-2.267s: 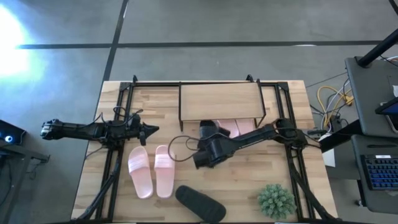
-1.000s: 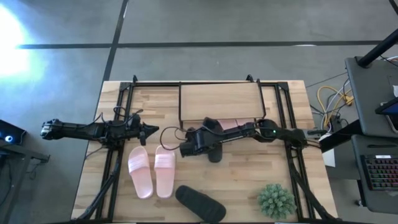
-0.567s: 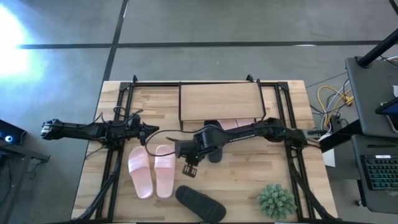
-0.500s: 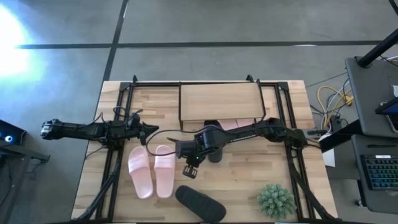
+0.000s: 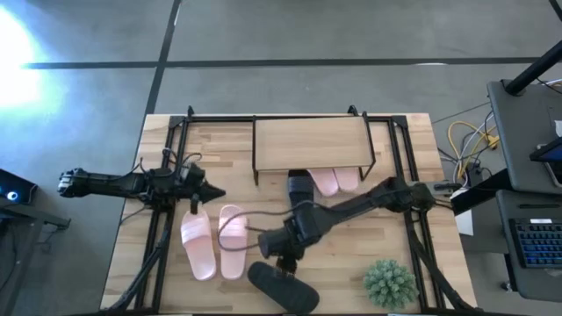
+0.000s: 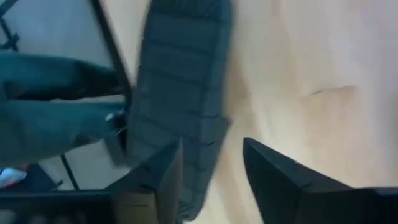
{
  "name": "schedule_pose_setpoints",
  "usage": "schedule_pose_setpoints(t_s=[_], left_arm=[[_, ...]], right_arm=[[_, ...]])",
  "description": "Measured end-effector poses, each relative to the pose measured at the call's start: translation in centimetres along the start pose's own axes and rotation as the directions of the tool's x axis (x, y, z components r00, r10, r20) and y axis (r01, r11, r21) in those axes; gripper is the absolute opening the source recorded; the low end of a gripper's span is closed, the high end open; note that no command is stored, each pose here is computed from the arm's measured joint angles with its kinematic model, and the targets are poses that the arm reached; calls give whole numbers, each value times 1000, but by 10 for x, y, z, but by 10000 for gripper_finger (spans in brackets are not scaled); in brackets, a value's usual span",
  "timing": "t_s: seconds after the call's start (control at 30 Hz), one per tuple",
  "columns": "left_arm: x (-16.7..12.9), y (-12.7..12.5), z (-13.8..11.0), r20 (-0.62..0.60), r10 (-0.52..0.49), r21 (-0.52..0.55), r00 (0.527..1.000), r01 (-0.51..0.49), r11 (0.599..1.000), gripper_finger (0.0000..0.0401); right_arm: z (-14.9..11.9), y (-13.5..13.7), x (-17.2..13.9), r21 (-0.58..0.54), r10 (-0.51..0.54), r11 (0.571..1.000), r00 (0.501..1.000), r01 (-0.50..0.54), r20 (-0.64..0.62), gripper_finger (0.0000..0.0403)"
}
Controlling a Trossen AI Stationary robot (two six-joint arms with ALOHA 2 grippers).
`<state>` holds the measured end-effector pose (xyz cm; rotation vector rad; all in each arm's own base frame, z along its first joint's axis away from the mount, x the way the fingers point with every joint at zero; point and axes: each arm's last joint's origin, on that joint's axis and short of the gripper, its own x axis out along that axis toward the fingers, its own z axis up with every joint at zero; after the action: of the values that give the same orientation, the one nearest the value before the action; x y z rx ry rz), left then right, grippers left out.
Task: Pick and place slides into the shelf
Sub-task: Put the black slide under the shelf
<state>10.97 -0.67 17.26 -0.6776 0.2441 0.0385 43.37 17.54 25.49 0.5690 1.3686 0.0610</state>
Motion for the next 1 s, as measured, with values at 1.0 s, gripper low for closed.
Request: schedule_pose_setpoints(t_s=[1.0], left_arm=[[-1, -51, 1, -323, -215, 219, 922, 294, 931, 0]], right_arm=[[-37, 23, 38, 215, -195, 964, 965, 156, 174, 226]])
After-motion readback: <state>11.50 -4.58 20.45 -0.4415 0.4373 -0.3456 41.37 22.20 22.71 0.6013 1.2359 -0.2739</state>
